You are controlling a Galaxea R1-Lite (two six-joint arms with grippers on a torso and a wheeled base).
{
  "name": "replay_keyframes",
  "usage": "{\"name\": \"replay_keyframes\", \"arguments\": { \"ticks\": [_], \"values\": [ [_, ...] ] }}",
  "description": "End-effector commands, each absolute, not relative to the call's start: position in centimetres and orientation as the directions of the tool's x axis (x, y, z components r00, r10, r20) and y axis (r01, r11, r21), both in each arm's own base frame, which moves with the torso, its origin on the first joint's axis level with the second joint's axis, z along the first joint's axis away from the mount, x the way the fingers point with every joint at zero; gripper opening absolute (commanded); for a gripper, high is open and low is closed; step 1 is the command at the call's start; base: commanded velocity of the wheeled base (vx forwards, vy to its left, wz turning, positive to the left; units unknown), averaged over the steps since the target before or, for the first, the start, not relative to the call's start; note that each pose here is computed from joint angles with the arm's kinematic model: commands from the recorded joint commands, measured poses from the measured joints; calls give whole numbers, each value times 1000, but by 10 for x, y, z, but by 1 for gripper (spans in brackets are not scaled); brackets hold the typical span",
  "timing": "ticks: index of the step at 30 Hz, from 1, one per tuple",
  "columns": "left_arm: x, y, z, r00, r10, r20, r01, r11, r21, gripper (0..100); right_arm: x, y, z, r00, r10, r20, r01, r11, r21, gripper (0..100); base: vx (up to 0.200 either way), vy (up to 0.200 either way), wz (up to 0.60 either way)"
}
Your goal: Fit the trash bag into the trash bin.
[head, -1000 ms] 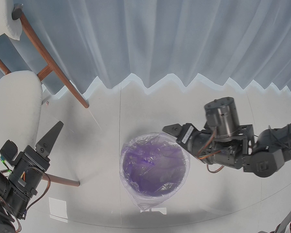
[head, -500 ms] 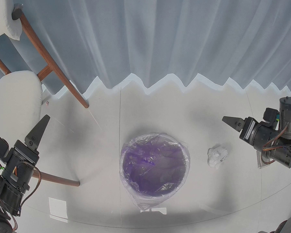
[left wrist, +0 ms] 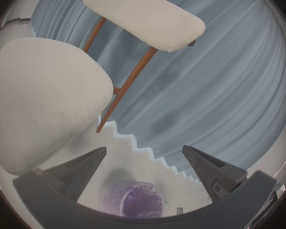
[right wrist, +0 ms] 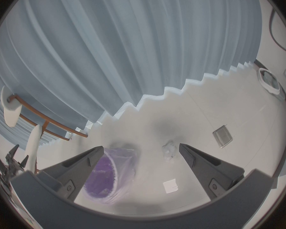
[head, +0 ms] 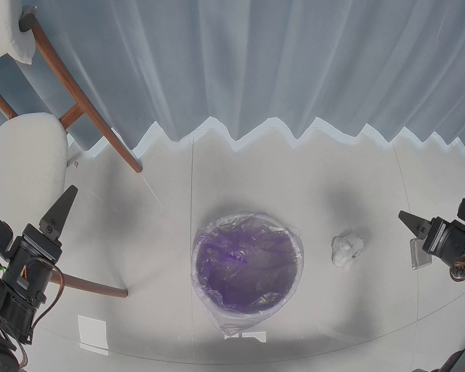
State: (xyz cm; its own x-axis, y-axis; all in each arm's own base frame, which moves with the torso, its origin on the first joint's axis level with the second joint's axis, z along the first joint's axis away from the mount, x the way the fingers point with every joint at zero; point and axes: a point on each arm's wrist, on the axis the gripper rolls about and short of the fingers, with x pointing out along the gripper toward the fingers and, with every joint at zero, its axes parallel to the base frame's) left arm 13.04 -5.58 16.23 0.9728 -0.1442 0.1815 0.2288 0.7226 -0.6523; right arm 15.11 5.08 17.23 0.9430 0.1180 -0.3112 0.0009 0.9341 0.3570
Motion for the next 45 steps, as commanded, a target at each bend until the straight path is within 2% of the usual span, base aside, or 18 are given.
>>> {"name": "replay_keyframes", "arguments": {
  "ticks": [1, 8, 14, 19, 22, 29, 32, 35, 41, 45],
  "values": [
    [128, -57, 156, 978, -162, 133, 210, 741, -638, 100, 128, 33, 168, 962, 63, -266, 27, 947, 321, 100, 0, 0, 0],
    [123, -55, 153, 982, -164, 96, 188, 755, -629, 100, 120, 30, 155, 949, 52, -311, 46, 953, 299, 100, 0, 0, 0],
    [118, -52, 154, 984, -154, 90, 177, 790, -587, 100, 135, 35, 146, 923, 52, -382, 61, 959, 277, 100, 0, 0, 0],
    [119, -53, 150, 986, -160, 54, 163, 825, -541, 100, 151, 54, 142, 883, 180, -434, -73, 965, 253, 100, 0, 0, 0],
    [119, -54, 149, 984, -170, 53, 172, 827, -535, 100, 160, 62, 136, 859, 196, -473, -97, 970, 225, 100, 0, 0, 0],
    [118, -55, 149, 982, -179, 53, 179, 820, -543, 100, 197, 108, 109, 748, 277, -603, -199, 961, 194, 100, 0, 0, 0],
    [118, -55, 150, 983, -176, 54, 177, 820, -545, 100, 213, 135, 95, 703, 306, -642, -153, 947, 284, 100, 0, 0, 0],
    [119, -55, 149, 983, -173, 53, 174, 821, -545, 100, 223, 166, 83, 664, 332, -670, -43, 911, 410, 100, 0, 0, 0],
    [119, -53, 149, 986, -160, 53, 162, 823, -545, 100, 221, 203, 46, 602, 314, -734, 75, 893, 443, 100, 0, 0, 0],
    [120, -50, 150, 990, -129, 55, 138, 827, -545, 100, 238, 222, 40, 612, 317, -725, 163, 846, 508, 100, 0, 0, 0]
  ]
}}
